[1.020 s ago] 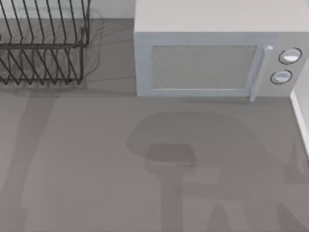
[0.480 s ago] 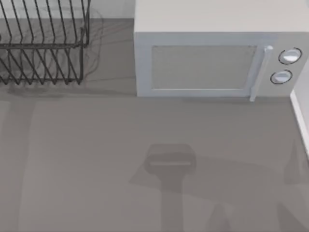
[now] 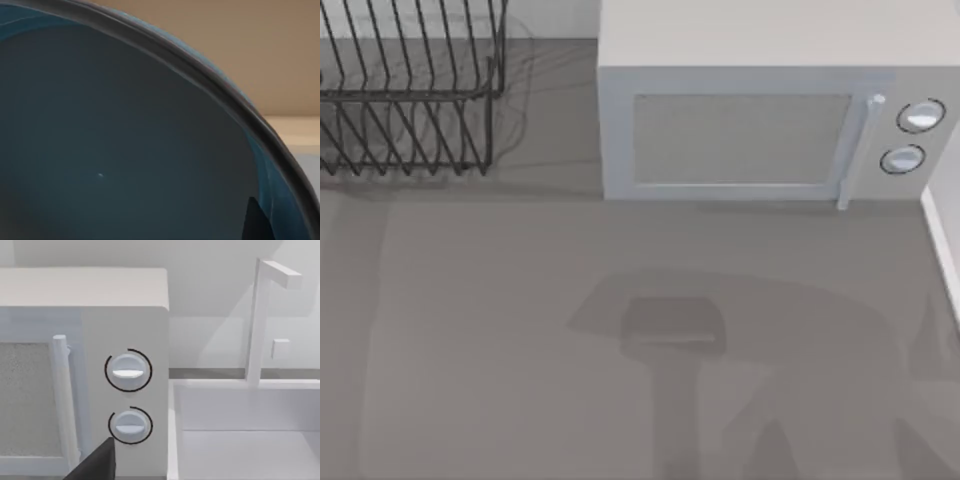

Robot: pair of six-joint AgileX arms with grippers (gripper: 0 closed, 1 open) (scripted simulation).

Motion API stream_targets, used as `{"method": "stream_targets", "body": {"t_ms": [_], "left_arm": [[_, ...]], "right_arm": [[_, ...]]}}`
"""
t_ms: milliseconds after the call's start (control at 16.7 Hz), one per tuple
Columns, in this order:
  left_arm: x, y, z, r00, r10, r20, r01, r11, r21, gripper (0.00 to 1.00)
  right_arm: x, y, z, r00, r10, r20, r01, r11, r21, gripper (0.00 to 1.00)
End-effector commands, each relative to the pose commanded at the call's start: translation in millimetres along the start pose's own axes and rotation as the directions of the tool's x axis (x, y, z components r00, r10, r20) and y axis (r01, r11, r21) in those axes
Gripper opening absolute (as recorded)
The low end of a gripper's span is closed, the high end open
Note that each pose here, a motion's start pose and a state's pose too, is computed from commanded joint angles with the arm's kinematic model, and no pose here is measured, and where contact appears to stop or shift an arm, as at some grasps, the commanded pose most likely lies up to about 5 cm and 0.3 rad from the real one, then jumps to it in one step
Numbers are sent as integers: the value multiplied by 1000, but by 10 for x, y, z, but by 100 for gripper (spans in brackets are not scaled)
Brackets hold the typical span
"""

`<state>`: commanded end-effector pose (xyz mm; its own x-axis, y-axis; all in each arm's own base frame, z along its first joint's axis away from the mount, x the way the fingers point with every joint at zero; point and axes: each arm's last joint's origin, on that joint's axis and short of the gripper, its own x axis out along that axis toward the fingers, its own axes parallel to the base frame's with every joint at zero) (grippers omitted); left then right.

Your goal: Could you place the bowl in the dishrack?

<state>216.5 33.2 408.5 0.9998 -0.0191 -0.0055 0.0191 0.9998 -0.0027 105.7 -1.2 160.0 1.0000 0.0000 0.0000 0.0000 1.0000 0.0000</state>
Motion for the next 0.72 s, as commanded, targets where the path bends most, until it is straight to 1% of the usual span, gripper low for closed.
{"method": "stream_targets", "body": {"t_ms": [180,420,540,720], "left_arm": [[513,62,-259,1000,4,-3,-4,1000,-1,0],[1184,84,-856,1000,5,12,-5,1000,6,0],[1411,60,-1190,1000,4,23,-4,1000,8,0],[1598,2,-1627,1000,1,21,-1,1000,7,0]], "right_arm": [[0,0,0,1000,0,0,0,1000,0,100],[0,0,0,1000,0,0,0,1000,0,100],[0,0,0,1000,0,0,0,1000,0,100],[0,0,0,1000,0,0,0,1000,0,100]]}}
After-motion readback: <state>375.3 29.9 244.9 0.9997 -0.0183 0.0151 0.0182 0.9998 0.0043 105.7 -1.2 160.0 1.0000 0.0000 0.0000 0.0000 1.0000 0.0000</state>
